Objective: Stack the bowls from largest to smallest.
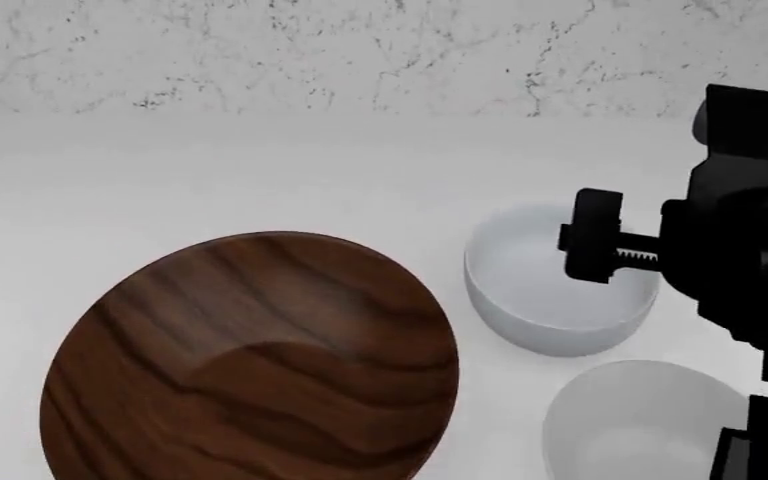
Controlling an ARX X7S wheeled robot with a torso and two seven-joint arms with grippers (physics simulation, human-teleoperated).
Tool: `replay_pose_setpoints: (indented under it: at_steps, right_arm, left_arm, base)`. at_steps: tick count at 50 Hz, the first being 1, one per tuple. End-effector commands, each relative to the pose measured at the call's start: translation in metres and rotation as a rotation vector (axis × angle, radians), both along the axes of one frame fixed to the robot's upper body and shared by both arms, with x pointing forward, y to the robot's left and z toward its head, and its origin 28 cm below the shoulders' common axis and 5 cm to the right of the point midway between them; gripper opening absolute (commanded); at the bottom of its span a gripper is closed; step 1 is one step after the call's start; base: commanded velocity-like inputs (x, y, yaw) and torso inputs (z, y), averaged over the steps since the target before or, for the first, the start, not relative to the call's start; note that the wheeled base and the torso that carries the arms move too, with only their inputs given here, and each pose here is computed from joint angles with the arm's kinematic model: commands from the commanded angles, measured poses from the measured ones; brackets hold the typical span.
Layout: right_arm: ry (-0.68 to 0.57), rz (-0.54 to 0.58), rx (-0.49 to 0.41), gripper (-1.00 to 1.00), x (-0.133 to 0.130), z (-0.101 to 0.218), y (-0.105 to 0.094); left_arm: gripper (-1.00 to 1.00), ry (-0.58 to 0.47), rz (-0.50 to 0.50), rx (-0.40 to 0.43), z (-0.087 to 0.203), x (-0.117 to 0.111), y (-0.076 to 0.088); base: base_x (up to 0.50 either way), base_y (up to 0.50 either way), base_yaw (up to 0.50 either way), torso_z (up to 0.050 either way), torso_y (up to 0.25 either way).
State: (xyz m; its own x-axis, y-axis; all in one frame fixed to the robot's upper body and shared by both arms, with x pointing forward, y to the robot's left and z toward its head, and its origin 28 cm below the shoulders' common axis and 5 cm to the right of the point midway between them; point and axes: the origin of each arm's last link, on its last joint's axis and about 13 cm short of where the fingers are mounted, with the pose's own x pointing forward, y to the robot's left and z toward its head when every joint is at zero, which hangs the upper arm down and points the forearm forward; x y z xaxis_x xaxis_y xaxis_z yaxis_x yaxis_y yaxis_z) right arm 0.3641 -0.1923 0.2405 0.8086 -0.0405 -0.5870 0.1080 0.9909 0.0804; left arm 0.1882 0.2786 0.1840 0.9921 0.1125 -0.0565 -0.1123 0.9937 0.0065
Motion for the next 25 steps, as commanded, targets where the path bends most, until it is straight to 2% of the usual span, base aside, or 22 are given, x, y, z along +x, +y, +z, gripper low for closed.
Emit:
replay_pose_setpoints:
  at_steps: [1, 6, 11, 25]
  right_arm:
    - [0.088, 0.022, 0.031, 1.0, 0.02, -0.01, 0.007]
    - [0.111, 0.033, 0.065, 1.0, 0.027, -0.014, 0.01]
    - [0.141, 0.035, 0.056, 1.0, 0.031, -0.022, 0.011]
    - [0.193, 0.029, 0.072, 1.0, 0.028, -0.041, 0.009]
  left_arm:
    - [1.0, -0.01, -0.003, -0.029, -0.002, -0.002, 0.003]
    - [1.0, -0.007, -0.001, -0.027, -0.003, -0.001, 0.003]
    - [1.0, -0.006, 0.003, -0.028, -0.004, -0.001, 0.004]
    - [1.0, -0.001, 0.008, -0.029, -0.004, -0.001, 0.005]
  base:
    - [0.0, 0.0, 0.0, 0.0, 0.0]
    - [0.0, 0.0, 0.0, 0.0, 0.0]
    - [0.0, 0.0, 0.0, 0.0, 0.0]
    - [0.0, 0.0, 0.0, 0.0, 0.0]
